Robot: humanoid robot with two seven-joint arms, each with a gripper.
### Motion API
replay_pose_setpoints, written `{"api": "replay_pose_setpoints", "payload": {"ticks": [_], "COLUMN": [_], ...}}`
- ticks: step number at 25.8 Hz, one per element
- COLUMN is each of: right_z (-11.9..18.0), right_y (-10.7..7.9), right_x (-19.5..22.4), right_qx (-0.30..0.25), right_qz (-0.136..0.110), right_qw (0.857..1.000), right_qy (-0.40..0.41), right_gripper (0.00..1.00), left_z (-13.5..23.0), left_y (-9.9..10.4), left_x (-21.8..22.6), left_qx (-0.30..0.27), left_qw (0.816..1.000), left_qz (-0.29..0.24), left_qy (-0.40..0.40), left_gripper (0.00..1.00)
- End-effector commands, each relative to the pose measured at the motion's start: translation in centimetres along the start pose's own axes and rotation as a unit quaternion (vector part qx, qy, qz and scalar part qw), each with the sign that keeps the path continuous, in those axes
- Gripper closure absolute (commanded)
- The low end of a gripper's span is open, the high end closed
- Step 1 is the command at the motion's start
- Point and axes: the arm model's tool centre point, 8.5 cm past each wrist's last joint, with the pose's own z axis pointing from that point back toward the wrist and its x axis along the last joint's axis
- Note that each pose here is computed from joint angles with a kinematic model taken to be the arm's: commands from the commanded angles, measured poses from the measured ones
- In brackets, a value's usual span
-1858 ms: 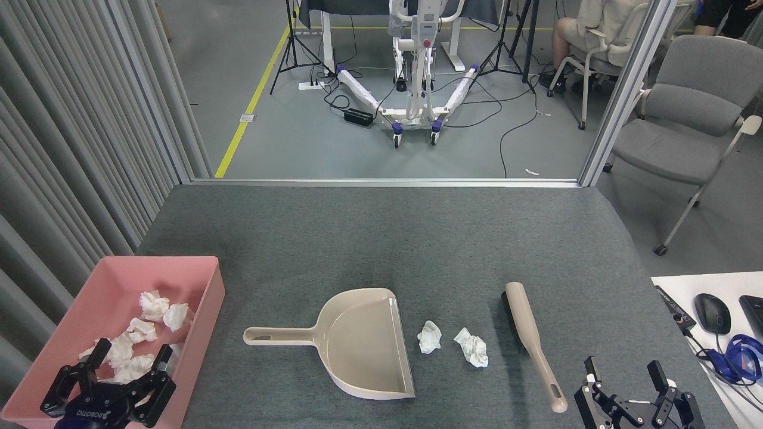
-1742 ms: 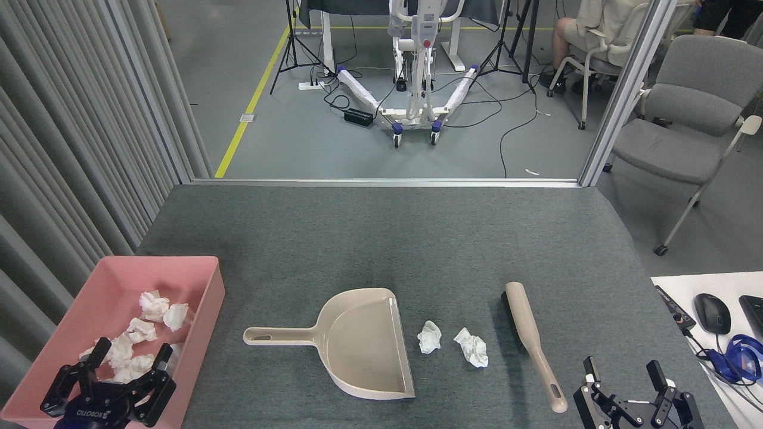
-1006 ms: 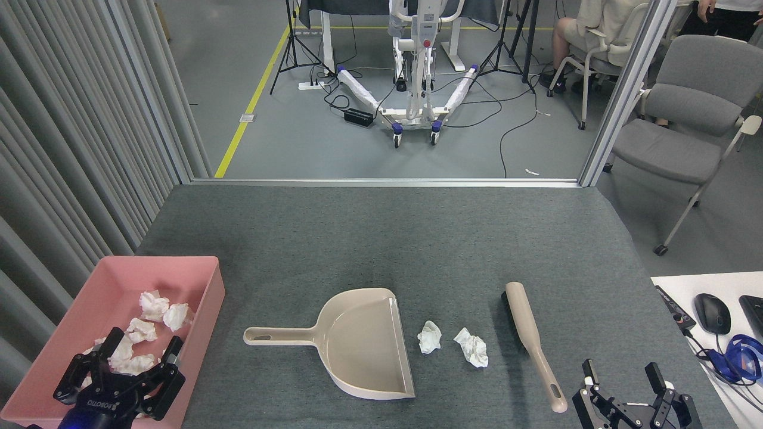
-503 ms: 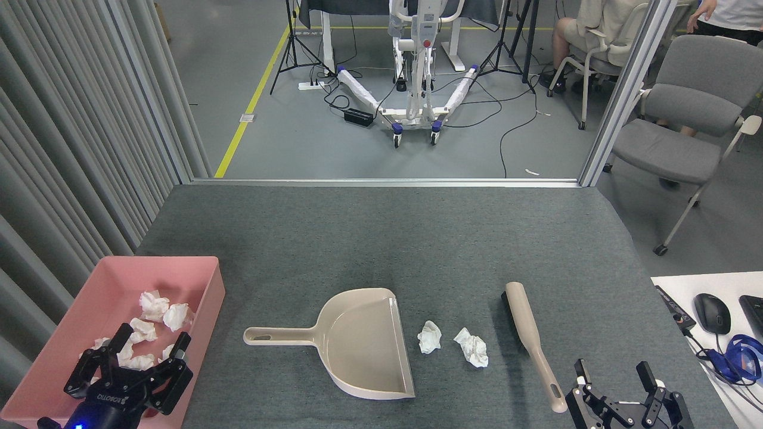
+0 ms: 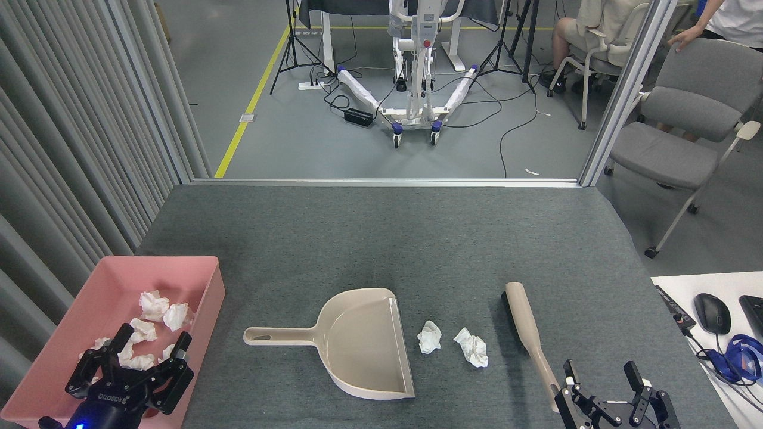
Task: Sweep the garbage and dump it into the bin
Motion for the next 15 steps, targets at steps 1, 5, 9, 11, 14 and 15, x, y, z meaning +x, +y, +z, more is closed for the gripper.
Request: {"api": "replay_pose_setpoints", "payload": {"ticks": [1,5,9,11,14,15], "right_z": [0.0,-0.1,0.0,-0.3,-0.5,-0.6], "right_y": [0.4,0.6,1.8,2.1,2.8,2.9], "right_x": [0.2,0.5,1.0,1.3,1.8,1.9], "right_qx": [0.004,0.006,0.022,0.022,0.029,0.030], "right_qz": [-0.001,-0.003,-0.008,-0.010,-0.012,-0.014], "right_qw": [1.000,1.000,1.000,1.000,0.999,0.999], "right_qy": [-0.002,-0.005,-0.007,-0.008,-0.014,-0.014], "right_gripper": [0.02,0.02,0.02,0.02,0.02,0.02], "left_z": [0.0,0.0,0.0,0.0,0.0,0.0], "left_y": [0.0,0.1,0.1,0.2,0.1,0.1], "left_x": [0.0,0.0,0.0,0.1,0.0,0.0], "left_qx": [0.000,0.001,0.002,0.003,0.001,-0.001], "left_qw": [1.000,1.000,1.000,1.000,1.000,1.000], "left_qz": [0.000,-0.001,-0.001,-0.001,-0.001,0.000], "left_qy": [-0.001,0.000,0.001,-0.001,0.000,-0.001], "left_gripper": [0.01,0.01,0.01,0.01,0.01,0.01]}}
